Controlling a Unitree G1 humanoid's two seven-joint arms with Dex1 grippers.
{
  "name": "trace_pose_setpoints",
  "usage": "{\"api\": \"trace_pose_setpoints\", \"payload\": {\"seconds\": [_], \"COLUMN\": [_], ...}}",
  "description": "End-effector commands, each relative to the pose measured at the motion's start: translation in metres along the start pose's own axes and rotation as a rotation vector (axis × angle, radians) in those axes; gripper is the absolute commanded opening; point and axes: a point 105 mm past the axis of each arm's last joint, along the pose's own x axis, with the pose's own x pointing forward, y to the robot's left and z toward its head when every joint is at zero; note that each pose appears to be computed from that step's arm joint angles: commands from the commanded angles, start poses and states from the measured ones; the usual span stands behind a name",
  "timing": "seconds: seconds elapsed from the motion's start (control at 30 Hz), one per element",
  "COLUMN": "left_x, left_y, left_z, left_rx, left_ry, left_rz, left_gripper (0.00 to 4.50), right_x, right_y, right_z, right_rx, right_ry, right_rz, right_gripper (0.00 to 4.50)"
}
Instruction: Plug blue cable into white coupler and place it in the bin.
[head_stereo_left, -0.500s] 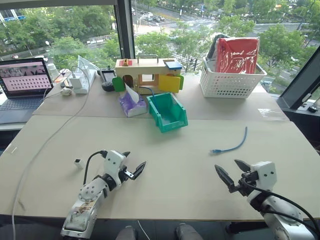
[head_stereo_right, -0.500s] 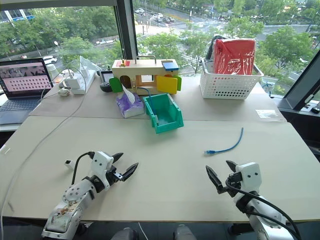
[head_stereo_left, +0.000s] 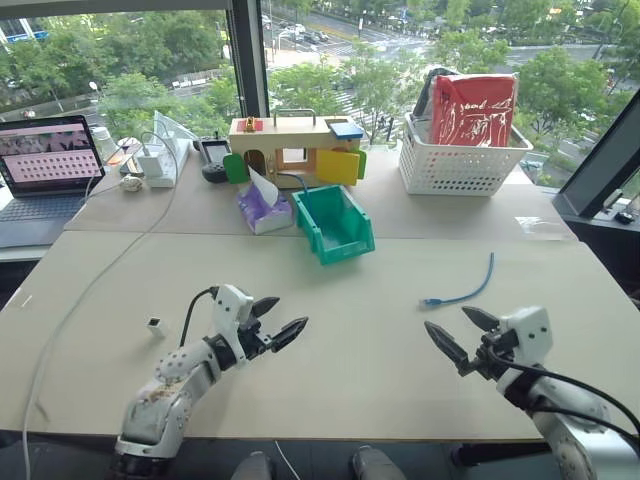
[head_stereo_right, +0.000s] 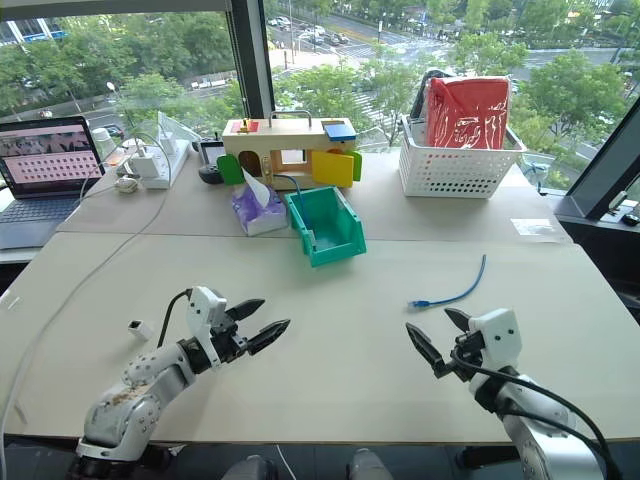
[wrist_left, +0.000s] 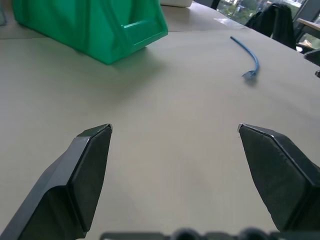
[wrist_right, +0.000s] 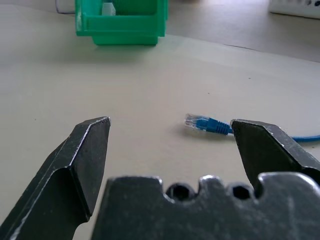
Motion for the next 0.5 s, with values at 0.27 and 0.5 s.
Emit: {"api": "trace_pose_setpoints", "payload": {"seconds": [0.27, 0.5], "left_x": [-0.014, -0.015], "left_y": [-0.022, -0.027], "left_z": [0.049, 0.050], "left_rx": [0.029, 0.038], "left_ry": [0.033, 0.037], "left_rz": [-0.301, -0.310], "left_gripper": [4.36, 4.36], "right_x": [0.044, 0.050], "right_y": [-0.015, -0.052], "right_z": [0.005, -0.017], "right_rx": [-0.192, -0.251], "right_ry": [0.113, 0.270], "right_rz": [0.269, 0.343], "right_gripper": [4.45, 4.45]}}
